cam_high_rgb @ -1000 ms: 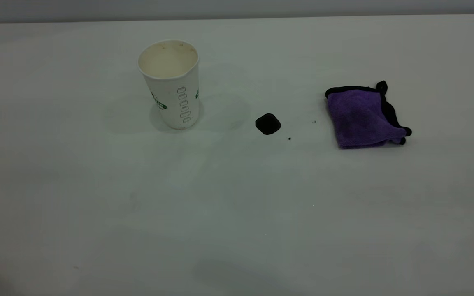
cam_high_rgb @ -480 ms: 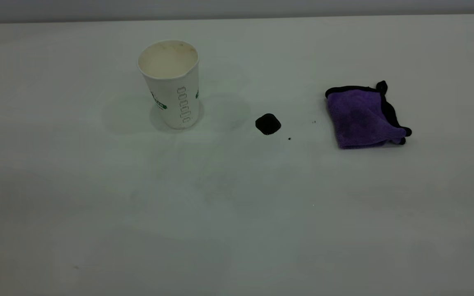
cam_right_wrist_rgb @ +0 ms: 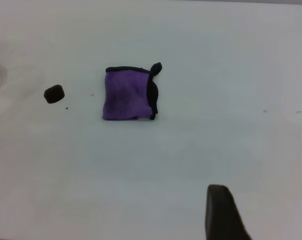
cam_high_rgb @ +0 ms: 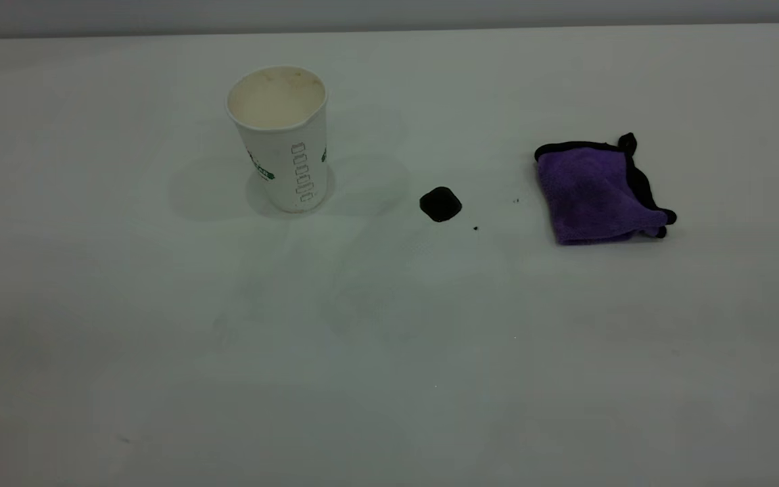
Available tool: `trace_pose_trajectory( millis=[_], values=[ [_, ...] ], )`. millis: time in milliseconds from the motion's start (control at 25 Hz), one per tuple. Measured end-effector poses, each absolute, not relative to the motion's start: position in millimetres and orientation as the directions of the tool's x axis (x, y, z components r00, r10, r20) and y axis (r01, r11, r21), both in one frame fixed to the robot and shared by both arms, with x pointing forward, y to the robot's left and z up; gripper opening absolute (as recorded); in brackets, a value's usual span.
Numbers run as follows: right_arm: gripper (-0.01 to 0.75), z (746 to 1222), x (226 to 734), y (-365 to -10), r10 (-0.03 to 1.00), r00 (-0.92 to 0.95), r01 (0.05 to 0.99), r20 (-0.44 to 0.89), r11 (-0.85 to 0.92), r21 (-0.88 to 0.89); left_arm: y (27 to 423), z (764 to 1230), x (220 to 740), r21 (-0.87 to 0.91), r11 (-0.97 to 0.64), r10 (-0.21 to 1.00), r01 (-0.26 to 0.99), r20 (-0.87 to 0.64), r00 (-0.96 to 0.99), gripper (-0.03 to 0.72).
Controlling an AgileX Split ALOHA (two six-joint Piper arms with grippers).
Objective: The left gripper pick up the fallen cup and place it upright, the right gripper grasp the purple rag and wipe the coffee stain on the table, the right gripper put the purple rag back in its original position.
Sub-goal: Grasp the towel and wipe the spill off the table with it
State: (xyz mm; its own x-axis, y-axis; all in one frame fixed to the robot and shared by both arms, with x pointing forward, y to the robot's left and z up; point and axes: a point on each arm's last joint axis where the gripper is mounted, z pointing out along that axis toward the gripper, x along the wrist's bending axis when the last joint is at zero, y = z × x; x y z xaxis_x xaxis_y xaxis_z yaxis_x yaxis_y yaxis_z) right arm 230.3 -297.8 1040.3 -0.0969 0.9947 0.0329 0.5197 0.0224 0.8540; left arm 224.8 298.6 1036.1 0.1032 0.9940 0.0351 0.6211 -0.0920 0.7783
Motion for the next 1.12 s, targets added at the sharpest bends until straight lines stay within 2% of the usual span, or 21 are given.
trace_pose_trajectory(
  millis=[360,520,600,720,800,1120],
  values=[
    [0.440,1041.3,230.0,-294.7,0.991,-0.121,0.515,0.058,0.013,0.857,298.6,1035.1,221.2,0.787,-0.091,0.994,0.611,0.036,0.102,0.519],
    [0.463,1060.6,241.3,-292.8,0.989,-0.147,0.491,0.031,0.046,0.870,298.6,1035.1,221.2,0.786,-0.091,0.994,0.611,0.036,0.102,0.519],
    [0.508,1073.0,257.5,-291.3,0.988,-0.157,0.509,0.013,0.069,0.858,298.5,1035.0,221.0,0.787,-0.091,0.994,0.611,0.035,0.103,0.519],
    [0.597,1084.1,293.3,-285.4,0.981,-0.194,0.602,0.014,0.108,0.791,298.4,1035.0,220.9,0.786,-0.090,0.994,0.612,0.034,0.104,0.519],
    [0.628,1086.9,318.2,-279.8,0.970,-0.242,0.647,0.017,0.148,0.748,298.4,1035.0,220.9,0.786,-0.090,0.994,0.612,0.034,0.104,0.519],
    [0.627,1068.0,427.0,-258.6,0.924,-0.376,0.728,0.071,0.247,0.640,298.4,1034.9,220.9,0.786,-0.090,0.994,0.612,0.034,0.104,0.519]
  ],
)
